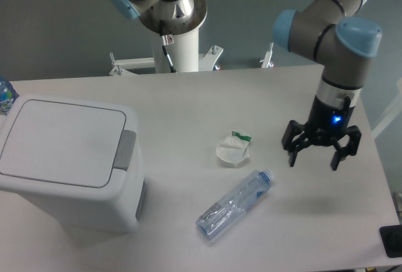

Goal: Open the trash can

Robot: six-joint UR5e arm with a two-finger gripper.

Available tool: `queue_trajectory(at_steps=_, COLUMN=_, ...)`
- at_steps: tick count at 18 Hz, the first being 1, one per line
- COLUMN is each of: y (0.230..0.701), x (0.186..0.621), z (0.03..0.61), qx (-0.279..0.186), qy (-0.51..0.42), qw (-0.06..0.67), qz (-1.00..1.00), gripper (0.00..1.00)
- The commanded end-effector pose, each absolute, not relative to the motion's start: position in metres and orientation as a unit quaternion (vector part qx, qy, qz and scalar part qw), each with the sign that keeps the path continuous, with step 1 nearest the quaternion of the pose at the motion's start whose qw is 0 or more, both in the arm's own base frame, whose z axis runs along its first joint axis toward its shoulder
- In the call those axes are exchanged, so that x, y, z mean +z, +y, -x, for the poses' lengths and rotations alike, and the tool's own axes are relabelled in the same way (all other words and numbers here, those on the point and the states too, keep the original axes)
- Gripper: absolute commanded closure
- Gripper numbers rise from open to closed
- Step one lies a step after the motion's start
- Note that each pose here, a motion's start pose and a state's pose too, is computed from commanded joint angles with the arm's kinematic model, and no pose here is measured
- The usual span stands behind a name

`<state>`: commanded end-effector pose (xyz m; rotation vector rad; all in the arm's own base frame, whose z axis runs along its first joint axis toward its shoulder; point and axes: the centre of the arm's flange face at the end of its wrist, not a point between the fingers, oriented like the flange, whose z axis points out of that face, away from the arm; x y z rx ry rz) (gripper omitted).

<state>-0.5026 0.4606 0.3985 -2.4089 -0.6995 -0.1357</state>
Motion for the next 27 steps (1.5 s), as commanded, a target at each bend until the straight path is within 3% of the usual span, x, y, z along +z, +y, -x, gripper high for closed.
queue_trajectory(at_steps=7, y=0.514, x=0.481, z=0.394, qx=-0.061, qy=-0.227, qw=0.348, qz=0.907, gripper=0.00)
queue_trajectory(at_steps=10, y=0.520, x=0.495, z=0.355, qx=-0.065, qy=-0.210, qw=0.353, qz=0.909, gripper=0.00)
queue_trajectory(at_steps=14, y=0.534, x=0.497, z=0.324, qx=-0.078, qy=-0.189, qw=0.352, qz=0.914, gripper=0.00)
queue_trajectory(at_steps=27, y=0.526, x=0.467, z=0.310, qx=-0.087, qy=-0.189, qw=0.329, qz=0.921, gripper=0.00)
